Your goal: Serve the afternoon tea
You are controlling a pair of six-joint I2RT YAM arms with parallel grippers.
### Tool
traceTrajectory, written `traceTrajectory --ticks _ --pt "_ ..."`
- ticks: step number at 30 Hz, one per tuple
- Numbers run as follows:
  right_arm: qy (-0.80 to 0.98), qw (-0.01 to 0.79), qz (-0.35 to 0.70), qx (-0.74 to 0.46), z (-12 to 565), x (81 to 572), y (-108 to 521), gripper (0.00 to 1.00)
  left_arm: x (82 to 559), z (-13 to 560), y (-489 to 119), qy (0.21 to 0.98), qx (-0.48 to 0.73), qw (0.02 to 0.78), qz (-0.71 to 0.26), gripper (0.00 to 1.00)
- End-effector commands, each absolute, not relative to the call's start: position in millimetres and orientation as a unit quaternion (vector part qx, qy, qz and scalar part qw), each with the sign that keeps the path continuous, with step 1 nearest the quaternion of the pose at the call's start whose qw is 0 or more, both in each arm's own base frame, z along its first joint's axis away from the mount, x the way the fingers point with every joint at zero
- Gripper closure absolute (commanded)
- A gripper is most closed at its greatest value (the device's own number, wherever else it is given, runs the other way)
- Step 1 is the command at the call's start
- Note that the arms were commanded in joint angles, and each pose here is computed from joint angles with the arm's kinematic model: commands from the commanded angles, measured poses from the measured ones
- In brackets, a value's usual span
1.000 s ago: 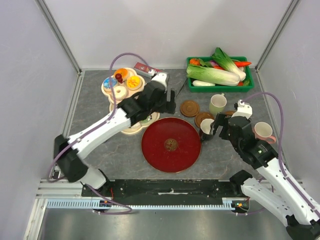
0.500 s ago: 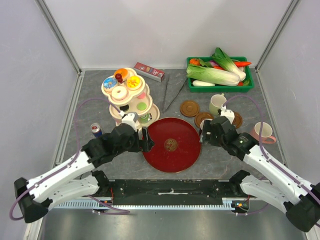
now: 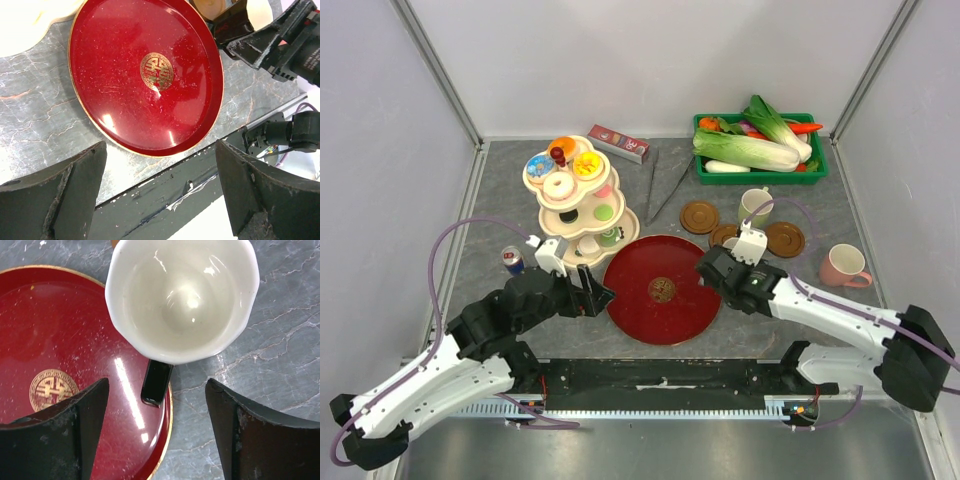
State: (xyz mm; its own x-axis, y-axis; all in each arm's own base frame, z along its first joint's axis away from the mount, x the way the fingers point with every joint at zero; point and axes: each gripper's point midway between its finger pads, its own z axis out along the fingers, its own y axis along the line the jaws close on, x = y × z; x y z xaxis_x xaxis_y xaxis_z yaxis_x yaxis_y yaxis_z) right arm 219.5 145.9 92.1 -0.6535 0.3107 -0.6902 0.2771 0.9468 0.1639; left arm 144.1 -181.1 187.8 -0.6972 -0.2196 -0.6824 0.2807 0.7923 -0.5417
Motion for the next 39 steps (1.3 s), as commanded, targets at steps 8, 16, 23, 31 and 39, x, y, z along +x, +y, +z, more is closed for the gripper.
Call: traceTrajectory --ticks 8,16,23,31,39 --pt "0.841 0.467 -0.053 0.267 100.0 251.6 127.6 0.34 137.7 191.3 -176.0 0.854 -0.001 0.392 -0.342 0.05" --pt "0.831 0.482 -0.075 0.268 103.8 249.7 113.9 0.75 138.2 191.0 -174.9 0.854 -0.003 0.393 -0.34 0.05" --pt "0.832 0.496 -0.088 0.232 138.5 246.3 103.4 1.0 139.9 191.3 -171.9 0.853 -0.012 0.398 -0.338 0.05" --pt "0.834 0.525 -0.056 0.158 202.6 252.4 118.0 1.0 140.3 194.7 -168.1 0.846 -0.021 0.408 -0.343 0.05" --pt "0.822 0.556 -0.037 0.113 235.9 283.9 159.0 0.99 142.4 192.1 -163.1 0.847 -0.035 0.412 -0.334 0.05"
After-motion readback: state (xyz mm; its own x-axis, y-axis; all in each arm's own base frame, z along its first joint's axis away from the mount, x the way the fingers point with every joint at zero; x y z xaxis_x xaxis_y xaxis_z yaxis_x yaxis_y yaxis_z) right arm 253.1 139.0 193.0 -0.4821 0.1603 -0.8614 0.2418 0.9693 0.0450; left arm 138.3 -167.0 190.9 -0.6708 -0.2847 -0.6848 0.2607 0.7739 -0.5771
